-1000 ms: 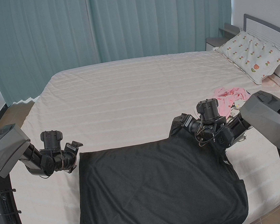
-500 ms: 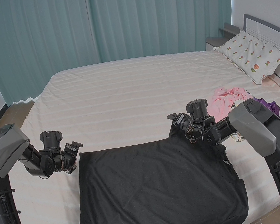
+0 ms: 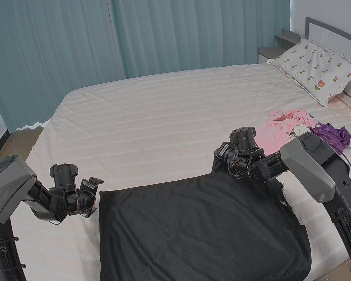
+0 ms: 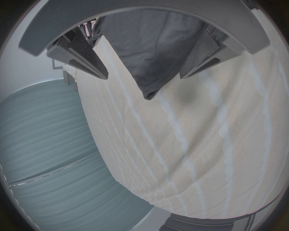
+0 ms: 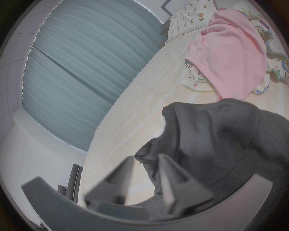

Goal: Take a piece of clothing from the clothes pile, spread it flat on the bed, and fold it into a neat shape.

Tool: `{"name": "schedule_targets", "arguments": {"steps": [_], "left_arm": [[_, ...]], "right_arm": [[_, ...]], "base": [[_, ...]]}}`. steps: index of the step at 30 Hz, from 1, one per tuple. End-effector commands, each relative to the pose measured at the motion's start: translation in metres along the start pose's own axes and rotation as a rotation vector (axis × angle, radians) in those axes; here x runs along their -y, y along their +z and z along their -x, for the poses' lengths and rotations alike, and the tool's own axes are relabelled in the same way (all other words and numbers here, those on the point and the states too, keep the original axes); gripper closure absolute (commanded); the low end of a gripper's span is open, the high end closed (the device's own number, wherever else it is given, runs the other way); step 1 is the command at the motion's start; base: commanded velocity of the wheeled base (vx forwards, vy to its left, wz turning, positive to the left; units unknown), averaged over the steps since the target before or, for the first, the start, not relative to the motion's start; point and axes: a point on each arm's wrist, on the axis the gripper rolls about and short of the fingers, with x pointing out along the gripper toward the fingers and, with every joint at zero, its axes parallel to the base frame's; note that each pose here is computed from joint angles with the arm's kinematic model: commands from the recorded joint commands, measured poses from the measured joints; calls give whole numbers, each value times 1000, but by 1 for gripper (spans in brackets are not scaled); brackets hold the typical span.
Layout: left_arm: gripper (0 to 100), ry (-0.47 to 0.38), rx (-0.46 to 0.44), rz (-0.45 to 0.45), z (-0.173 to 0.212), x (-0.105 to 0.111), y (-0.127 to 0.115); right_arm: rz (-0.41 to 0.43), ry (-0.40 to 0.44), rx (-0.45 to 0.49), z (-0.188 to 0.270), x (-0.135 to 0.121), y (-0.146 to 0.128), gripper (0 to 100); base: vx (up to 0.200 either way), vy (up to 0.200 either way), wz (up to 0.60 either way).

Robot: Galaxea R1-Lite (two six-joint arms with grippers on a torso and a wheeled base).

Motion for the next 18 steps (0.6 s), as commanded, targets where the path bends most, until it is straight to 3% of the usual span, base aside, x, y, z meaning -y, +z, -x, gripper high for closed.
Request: {"name": "schedule_targets", "arguments": {"steps": [1,10,16,17,18], "left_arm": [[0,1,-1,0,0,0,0],[0,0,1,0,0,0,0],[0,2,0,0,0,0,0],[0,2,0,0,0,0,0],[0,0,1,0,0,0,0]], "right_arm": [[-1,9,14,0,-2,6,100],[19,123,97,8,-25,22,100],[52,144,102,8,-31,20,100],[52,144,102,8,-31,20,0],[60,149,93,8,-33,14,0]], "base": [[0,0,0],[0,0,0],[0,0,0],[0,0,0],[0,0,0]]}}
